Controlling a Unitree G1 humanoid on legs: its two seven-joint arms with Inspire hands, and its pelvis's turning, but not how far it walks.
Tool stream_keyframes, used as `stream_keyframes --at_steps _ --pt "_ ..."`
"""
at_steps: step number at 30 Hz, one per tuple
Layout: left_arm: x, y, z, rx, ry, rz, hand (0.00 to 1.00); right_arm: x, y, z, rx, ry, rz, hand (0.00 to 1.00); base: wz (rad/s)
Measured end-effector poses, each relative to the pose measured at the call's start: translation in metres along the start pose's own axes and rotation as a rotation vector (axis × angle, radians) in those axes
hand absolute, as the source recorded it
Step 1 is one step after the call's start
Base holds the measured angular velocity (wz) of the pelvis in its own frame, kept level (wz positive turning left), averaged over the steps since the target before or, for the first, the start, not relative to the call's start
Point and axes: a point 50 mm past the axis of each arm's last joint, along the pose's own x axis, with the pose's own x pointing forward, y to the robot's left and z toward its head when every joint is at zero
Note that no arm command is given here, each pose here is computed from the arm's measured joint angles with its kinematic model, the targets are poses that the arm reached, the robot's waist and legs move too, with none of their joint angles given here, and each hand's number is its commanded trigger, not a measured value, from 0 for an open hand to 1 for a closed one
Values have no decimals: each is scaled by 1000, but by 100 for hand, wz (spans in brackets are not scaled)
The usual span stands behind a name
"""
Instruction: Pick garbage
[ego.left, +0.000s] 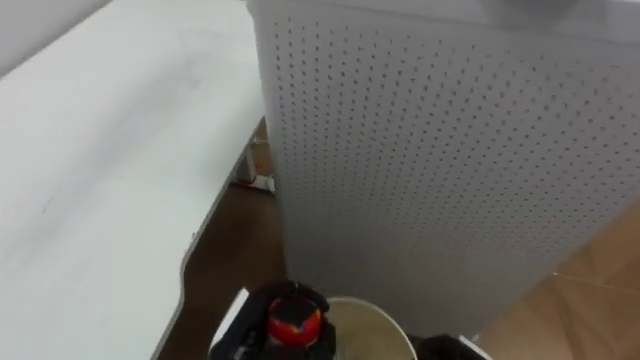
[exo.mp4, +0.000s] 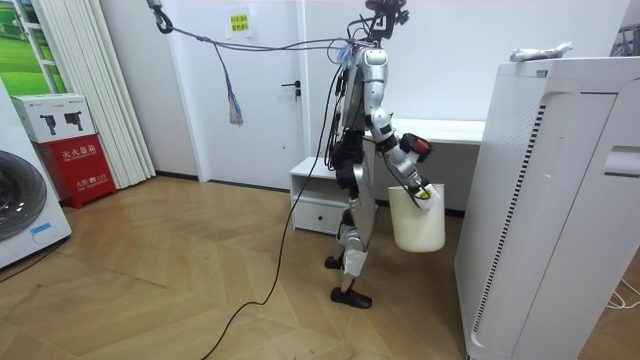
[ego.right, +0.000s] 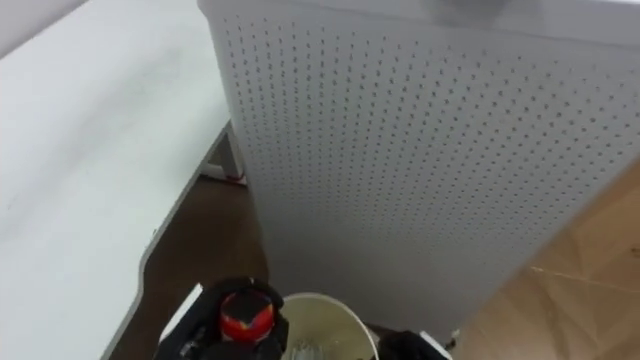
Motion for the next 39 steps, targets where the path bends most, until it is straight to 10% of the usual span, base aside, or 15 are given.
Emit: stream_keyframes --at_steps 14,15,16,17,39 --pt "18 5 -16 15 91 -4 100 8 3 17 35 -51 -9 100 -10" --pt "18 5 -16 14 92 -3 91 9 3 18 35 -53 -7 100 -12" --pt "18 4 -17 10 97 -2 27 10 5 20 35 -58 -4 100 -12" --pt "18 3 -19 8 103 0 0 11 6 21 38 -61 -3 100 -11" --pt "33 -15 -14 -31 99 -95 0 15 14 20 41 -42 -6 100 -2"
